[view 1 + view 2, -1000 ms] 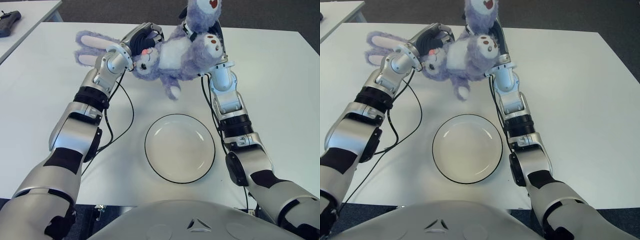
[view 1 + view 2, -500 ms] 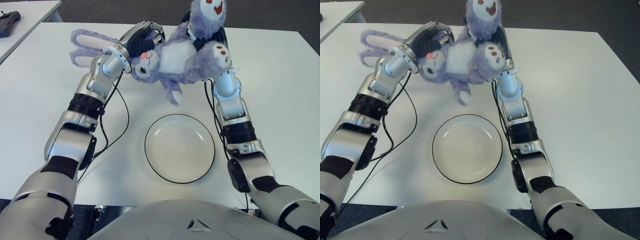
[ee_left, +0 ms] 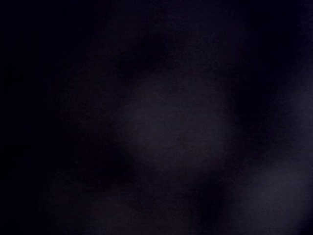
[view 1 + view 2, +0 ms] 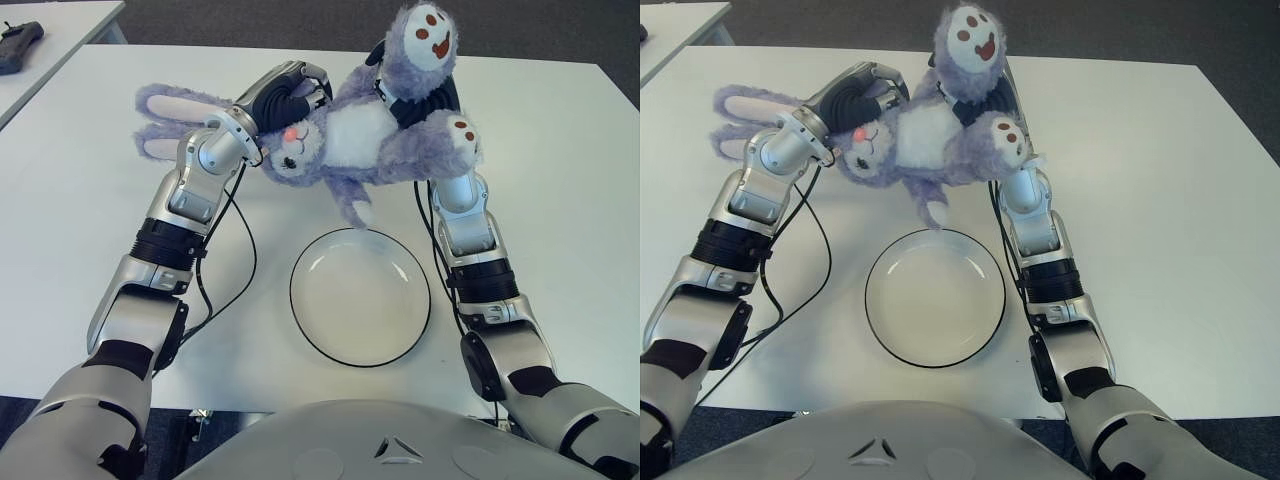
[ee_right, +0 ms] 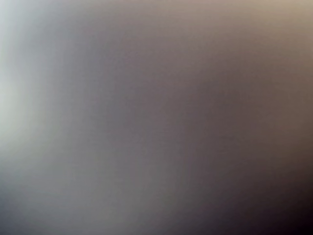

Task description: Put the doll into the plate.

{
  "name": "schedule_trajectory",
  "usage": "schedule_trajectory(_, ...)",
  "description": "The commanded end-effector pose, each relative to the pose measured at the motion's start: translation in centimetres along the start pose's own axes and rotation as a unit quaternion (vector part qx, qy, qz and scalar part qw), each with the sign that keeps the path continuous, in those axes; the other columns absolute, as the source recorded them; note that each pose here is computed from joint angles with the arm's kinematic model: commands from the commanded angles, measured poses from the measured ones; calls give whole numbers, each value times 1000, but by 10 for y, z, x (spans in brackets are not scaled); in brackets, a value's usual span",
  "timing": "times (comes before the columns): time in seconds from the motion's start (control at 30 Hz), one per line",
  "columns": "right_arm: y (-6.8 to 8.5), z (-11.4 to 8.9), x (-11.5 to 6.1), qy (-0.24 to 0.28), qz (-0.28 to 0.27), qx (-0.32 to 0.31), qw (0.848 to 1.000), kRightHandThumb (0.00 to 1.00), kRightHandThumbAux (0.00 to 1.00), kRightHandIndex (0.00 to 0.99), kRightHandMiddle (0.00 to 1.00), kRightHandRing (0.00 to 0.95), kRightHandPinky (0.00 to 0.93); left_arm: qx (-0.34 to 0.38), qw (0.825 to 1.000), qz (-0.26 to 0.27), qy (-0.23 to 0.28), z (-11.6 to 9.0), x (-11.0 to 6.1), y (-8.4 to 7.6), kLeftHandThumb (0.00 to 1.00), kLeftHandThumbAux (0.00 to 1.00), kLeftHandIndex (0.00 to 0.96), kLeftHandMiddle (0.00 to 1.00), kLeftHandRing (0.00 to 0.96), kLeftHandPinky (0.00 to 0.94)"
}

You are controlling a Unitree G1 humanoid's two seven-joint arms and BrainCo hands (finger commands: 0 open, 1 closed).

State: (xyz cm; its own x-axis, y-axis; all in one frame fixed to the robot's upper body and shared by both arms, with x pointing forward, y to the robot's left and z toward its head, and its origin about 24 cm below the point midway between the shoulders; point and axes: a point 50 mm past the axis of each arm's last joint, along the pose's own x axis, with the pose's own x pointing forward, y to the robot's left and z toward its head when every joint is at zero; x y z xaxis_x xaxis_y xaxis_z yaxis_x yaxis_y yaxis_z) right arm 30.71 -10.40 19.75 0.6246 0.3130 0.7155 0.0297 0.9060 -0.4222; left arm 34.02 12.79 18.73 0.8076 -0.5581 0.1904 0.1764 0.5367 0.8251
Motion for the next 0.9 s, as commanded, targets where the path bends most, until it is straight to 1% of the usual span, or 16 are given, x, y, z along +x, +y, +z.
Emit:
schedule_trajectory(0.03, 0, 0, -6, -4, 3, 12, 1000, 704, 720, 439, 850, 860, 849, 1, 1000, -19, -4, 6, -6, -6, 736, 694, 444, 853, 856, 861)
schedule_trajectory(0.3, 2, 0, -12, -18, 1, 25, 1000, 708, 717, 439, 846, 857, 857, 12, 1000, -25, -13, 15, -11, -7, 732, 694, 444, 853, 855, 854)
schedule_trajectory(0.4, 2, 0, -14, -19, 0, 27, 999, 708, 716, 439, 845, 855, 846, 13, 999, -31, -12, 18, -13, -7, 731, 694, 444, 843, 847, 840)
schedule_trajectory(0.7, 7, 3, -29, -12, -8, 29, 999, 708, 715, 439, 848, 851, 845, 6, 998, -64, 0, 27, -23, -9, 729, 694, 445, 822, 834, 841)
schedule_trajectory(0.9, 10, 5, -36, -1, -6, 28, 1000, 706, 716, 439, 852, 854, 845, -1, 997, -75, 2, 30, -30, -12, 730, 694, 445, 820, 831, 841)
